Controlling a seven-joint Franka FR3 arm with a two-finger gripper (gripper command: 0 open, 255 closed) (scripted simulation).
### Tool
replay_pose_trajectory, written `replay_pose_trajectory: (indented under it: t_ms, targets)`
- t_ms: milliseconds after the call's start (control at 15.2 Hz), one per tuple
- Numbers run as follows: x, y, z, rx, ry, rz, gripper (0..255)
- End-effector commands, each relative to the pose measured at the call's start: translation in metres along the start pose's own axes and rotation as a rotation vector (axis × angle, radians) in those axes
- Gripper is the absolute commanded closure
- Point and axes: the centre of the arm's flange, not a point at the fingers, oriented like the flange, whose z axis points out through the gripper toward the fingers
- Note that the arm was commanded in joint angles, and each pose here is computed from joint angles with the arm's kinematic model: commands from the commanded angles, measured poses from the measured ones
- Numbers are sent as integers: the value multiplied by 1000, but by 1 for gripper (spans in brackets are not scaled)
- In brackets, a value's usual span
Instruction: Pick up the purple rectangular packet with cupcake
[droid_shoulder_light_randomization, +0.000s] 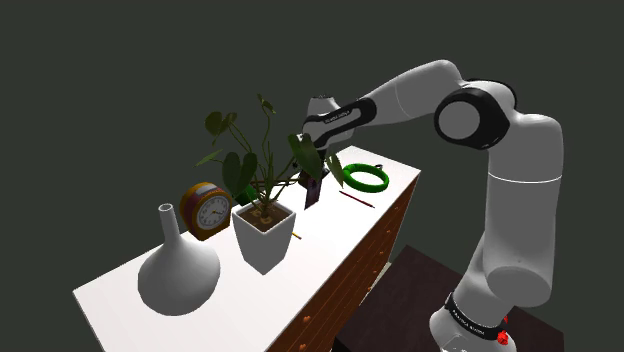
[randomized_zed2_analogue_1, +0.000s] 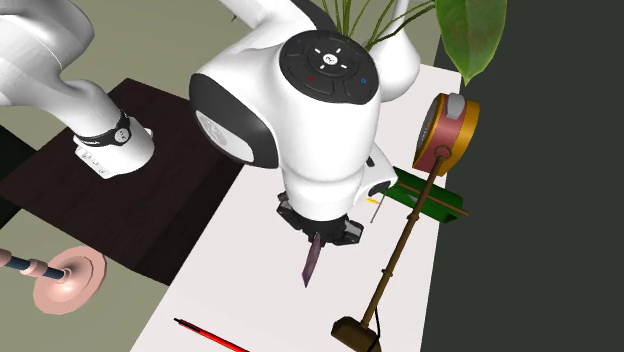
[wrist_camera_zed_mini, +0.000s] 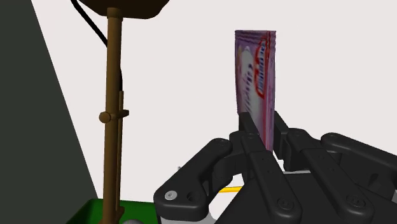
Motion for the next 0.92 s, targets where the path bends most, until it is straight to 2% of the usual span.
replay_pose_trajectory:
  t_ms: [0, 858]
  targets:
    - [1, 0, -10, 0, 0, 0, 255]
    - [0, 0, -74, 0, 0, 0, 255]
